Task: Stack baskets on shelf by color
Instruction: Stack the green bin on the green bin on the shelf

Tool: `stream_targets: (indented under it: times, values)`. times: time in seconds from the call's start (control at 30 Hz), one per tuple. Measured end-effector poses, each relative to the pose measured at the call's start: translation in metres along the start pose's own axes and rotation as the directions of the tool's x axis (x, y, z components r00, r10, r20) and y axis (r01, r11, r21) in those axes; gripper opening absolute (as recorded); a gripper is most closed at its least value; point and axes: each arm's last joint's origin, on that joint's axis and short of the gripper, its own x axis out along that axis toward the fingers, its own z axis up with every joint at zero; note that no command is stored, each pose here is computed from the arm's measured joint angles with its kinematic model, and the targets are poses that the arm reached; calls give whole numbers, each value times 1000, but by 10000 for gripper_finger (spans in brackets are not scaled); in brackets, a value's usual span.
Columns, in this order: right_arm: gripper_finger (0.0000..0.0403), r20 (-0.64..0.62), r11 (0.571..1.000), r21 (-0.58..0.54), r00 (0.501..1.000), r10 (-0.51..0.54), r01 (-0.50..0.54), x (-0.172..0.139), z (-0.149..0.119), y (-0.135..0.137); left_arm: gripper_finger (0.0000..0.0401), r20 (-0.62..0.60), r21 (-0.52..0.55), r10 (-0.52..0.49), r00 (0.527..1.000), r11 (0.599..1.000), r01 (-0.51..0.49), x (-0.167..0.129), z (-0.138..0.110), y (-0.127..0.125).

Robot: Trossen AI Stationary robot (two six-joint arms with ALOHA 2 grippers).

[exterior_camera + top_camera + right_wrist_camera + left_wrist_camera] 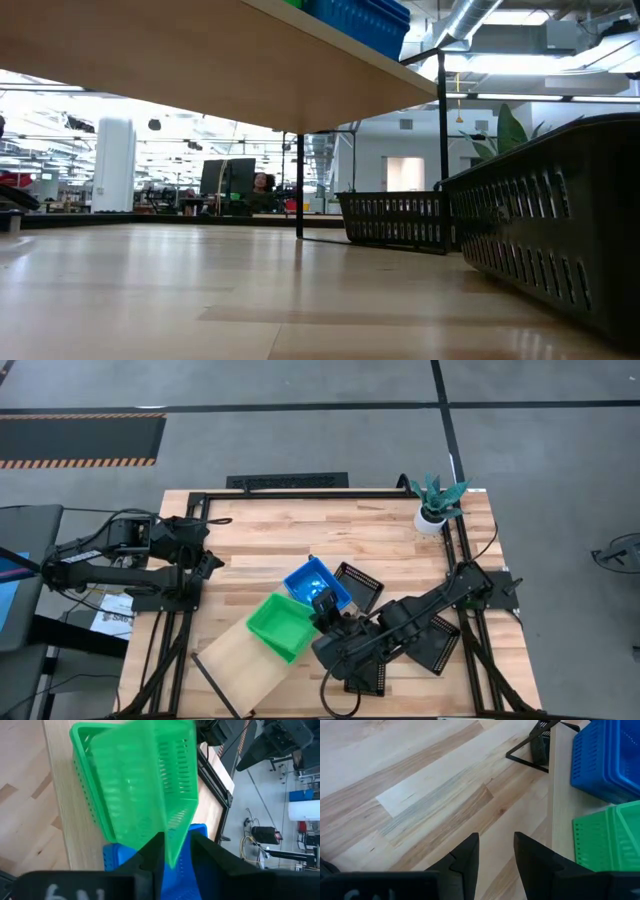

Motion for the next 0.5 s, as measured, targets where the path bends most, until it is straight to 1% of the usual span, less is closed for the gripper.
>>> stream_targets:
  times: [0.17, 0.33, 0.43, 0.47, 0.5]
  values:
    - [145, 1, 1000, 0, 1000, -1, 1, 0, 0, 0, 110, 1, -4, 1, 1000, 1000, -1, 0, 0, 0]
    - [164, 12, 1000, 8, 1000, -8, 7, -2, 2, 2, 110, 4, -25, 3, 1000, 1000, -3, 0, 0, 0]
    - [168, 54, 1000, 19, 998, -13, 12, -13, 7, 6, 110, 4, -26, -2, 1000, 1000, 3, 0, 0, 0]
    - [168, 70, 999, 35, 997, -18, 15, -19, 9, 6, 110, 9, -26, -8, 1000, 1000, 9, 0, 1, -1]
    - [168, 87, 997, 77, 996, -34, 28, -25, 10, 5, 110, 16, -26, -17, 1000, 1000, 18, 0, 2, -2]
